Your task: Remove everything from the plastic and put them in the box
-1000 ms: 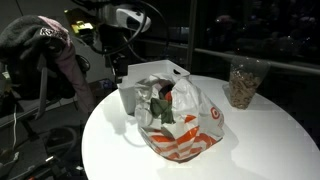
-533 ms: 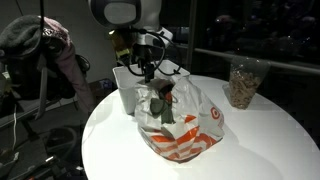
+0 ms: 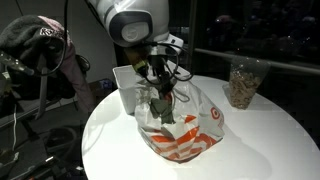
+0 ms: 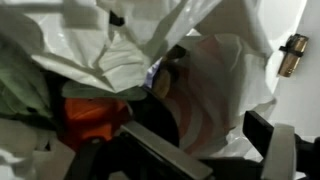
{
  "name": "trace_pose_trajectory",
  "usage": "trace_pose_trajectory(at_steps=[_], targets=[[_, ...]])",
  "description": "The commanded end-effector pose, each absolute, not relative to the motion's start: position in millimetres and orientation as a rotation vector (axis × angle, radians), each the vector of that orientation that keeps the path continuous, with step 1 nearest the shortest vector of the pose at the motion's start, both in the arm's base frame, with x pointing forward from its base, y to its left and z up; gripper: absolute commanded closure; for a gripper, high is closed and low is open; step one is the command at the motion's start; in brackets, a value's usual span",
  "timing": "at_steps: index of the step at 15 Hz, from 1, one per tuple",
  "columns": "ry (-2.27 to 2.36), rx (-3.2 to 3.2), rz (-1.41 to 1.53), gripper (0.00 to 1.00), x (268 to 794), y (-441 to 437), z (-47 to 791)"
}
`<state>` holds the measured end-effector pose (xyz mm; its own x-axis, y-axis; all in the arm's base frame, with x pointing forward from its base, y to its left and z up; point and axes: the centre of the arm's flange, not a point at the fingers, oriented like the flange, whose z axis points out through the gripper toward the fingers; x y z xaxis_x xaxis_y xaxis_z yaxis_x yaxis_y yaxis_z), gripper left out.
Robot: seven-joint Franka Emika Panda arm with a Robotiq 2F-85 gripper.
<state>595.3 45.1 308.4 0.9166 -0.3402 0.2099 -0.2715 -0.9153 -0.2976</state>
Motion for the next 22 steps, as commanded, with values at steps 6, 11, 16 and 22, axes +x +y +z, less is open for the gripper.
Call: trace_pose_trajectory(at_steps=[6, 11, 16, 22], targets=[[0.513, -2.904, -0.468, 0.00, 605.9, 12.4, 279.3], [0.376, -2.992, -0.416, 0.00, 602.7, 34.4, 264.3], [0.341, -3.144, -0.463, 0.34, 607.2, 31.8, 249.9], [0.495, -3.101, -0.383, 0.82, 604.1, 31.2, 262.0]])
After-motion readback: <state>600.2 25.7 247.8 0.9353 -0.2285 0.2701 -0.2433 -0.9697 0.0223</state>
